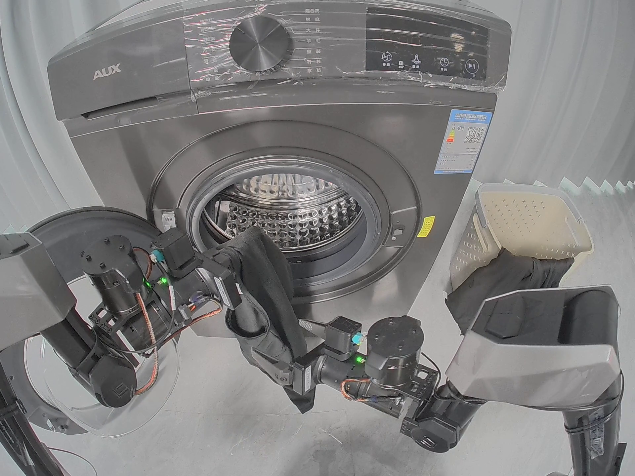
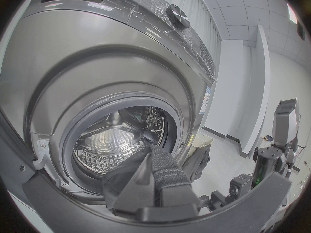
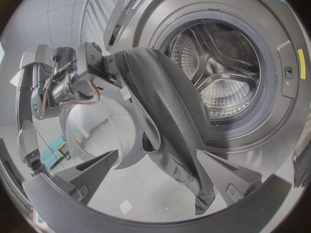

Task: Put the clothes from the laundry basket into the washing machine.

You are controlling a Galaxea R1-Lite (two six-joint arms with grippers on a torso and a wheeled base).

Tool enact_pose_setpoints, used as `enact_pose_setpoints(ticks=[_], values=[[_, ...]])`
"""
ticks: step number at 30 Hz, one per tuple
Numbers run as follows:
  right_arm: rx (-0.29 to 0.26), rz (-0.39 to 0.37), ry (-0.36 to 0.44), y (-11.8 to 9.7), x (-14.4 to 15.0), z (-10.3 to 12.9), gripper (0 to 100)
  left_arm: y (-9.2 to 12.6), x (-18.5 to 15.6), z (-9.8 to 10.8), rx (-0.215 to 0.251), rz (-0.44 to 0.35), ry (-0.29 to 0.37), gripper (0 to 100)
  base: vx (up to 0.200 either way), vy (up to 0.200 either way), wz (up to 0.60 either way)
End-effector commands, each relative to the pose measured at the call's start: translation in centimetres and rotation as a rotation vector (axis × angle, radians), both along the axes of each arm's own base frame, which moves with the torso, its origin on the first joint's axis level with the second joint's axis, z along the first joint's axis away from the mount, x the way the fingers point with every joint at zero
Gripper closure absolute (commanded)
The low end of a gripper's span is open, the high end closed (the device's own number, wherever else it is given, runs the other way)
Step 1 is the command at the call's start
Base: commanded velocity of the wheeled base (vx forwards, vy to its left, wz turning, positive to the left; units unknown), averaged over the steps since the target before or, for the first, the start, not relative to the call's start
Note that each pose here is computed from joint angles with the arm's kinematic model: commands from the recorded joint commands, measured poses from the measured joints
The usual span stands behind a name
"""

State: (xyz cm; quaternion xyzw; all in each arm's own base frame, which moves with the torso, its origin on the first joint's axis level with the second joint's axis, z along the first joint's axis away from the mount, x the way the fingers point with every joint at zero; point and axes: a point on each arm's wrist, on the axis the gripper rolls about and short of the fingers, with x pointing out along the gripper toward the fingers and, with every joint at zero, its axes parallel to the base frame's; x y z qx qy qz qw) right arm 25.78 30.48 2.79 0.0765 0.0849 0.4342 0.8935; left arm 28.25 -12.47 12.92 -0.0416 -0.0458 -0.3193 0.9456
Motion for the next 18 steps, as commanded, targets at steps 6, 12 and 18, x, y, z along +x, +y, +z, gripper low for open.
enact_pose_setpoints(ticks=[6, 12, 18], values=[[-0.030, -0.005, 0.002, 1.4, 1.6, -3.0, 0, -0.1, 0.1, -0.1, 0.000, -0.001, 0.004, 100, 0.000, 0.000, 0.00], [-0.034, 0.002, -0.013, 2.2, 2.0, -3.8, 0, -0.1, 0.1, -0.1, -0.001, -0.001, 0.005, 100, 0.000, 0.000, 0.00], [-0.050, -0.001, -0.041, 2.7, 2.8, -5.0, 0, -0.1, 0.1, -0.2, 0.000, -0.001, 0.006, 100, 0.000, 0.000, 0.00]])
